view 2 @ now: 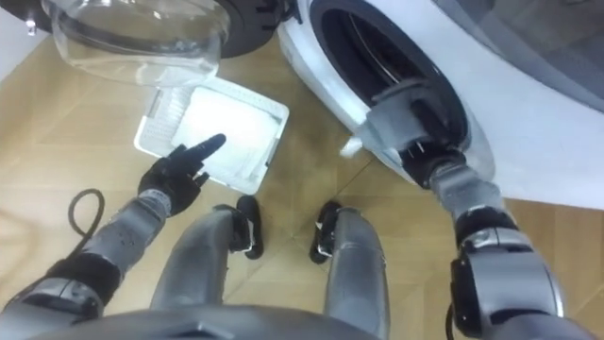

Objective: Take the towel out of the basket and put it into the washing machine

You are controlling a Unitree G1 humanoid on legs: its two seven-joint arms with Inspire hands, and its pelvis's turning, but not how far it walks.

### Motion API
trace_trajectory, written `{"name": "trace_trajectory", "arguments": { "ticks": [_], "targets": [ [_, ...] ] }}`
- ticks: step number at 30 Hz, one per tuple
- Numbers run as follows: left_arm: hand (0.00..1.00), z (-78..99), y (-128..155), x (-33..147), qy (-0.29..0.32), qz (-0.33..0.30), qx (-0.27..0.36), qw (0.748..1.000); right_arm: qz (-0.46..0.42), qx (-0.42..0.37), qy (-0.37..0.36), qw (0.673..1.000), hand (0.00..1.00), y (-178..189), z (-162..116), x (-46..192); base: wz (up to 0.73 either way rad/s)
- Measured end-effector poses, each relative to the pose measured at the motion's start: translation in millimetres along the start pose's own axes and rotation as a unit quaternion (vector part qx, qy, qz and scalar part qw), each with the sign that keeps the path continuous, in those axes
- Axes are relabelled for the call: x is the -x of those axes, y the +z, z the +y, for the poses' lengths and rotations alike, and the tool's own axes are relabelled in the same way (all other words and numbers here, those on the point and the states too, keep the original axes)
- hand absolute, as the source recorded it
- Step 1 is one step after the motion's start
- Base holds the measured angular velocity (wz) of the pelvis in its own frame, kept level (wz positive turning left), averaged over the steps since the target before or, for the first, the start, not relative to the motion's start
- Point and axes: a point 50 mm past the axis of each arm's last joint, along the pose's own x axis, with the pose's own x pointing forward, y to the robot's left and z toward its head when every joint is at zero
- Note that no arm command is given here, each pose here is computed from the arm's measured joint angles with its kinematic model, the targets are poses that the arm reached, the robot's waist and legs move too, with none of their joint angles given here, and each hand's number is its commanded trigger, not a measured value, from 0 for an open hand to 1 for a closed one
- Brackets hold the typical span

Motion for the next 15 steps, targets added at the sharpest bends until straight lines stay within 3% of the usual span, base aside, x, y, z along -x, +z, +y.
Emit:
{"name": "trace_trajectory", "arguments": {
  "ticks": [5, 11, 15],
  "targets": [
    [0.00, 7.2, 11, 7.6, 0.021, -0.041, -0.003, 0.999, 0.023, -0.013, 0.009, 1.000, 0.00, 1, 32, 7, -0.01],
    [0.00, -4.8, 4, 5.6, 0.016, -0.045, -0.029, 0.998, 0.018, -0.032, -0.010, 0.999, 0.00, 7, 37, 8, 0.13],
    [0.00, -3.9, -1, 6.1, 0.019, -0.034, -0.034, 0.999, 0.017, -0.054, -0.019, 0.998, 0.00, 12, 39, 10, 0.01]
  ]
}}
